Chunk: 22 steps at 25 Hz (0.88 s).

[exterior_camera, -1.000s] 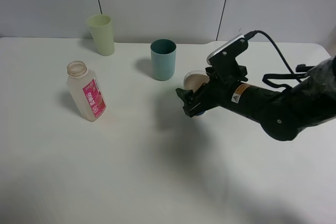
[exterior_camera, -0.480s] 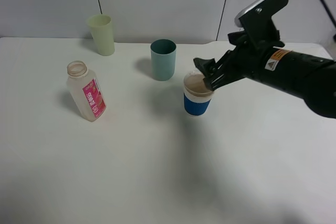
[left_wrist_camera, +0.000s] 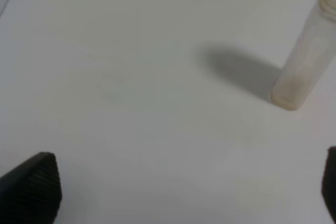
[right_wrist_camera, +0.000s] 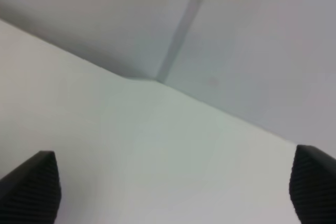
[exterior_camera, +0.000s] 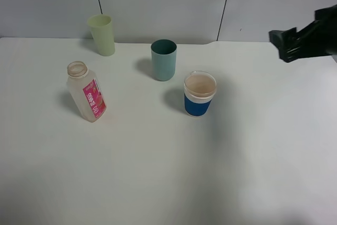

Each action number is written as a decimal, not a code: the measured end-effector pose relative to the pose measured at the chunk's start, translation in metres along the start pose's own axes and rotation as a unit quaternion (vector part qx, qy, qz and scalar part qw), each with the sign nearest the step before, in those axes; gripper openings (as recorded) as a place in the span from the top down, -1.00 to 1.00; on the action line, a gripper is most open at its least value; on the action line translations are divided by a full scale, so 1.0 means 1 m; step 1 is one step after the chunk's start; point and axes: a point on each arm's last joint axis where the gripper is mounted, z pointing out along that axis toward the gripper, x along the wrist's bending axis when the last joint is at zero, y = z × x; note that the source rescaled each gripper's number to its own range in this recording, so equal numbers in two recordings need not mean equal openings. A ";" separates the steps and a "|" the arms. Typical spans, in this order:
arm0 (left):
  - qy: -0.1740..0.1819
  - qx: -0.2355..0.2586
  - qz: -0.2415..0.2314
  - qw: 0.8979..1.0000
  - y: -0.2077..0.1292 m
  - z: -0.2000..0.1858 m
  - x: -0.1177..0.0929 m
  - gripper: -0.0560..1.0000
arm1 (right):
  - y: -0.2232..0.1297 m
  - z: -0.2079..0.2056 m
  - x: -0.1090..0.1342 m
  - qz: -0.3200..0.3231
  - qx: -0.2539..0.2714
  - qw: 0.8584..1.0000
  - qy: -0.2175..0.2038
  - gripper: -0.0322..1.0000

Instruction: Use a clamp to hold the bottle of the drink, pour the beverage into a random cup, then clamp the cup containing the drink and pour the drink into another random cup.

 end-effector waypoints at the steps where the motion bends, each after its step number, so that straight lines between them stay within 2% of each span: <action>1: 0.000 0.000 0.000 1.000 0.000 0.000 0.000 -1.00 | 0.001 -0.007 -0.008 0.008 0.005 1.000 -0.016 -0.31; 6: 0.000 0.000 0.000 1.000 0.000 0.000 0.000 -1.00 | 0.007 -0.047 -0.034 0.034 0.005 0.995 -0.093 -0.31; 12: 0.000 0.000 0.000 1.000 0.000 0.000 0.000 -1.00 | 0.012 -0.098 -0.043 0.068 -0.010 0.985 -0.159 -0.31; 15: 0.000 0.000 0.000 1.000 0.000 0.000 0.000 -1.00 | 0.013 -0.122 -0.039 0.083 -0.027 0.982 -0.170 -0.31; 22: 0.000 0.000 0.000 1.000 0.000 0.000 0.000 -1.00 | 0.013 -0.163 -0.023 0.088 -0.050 0.982 -0.162 -0.31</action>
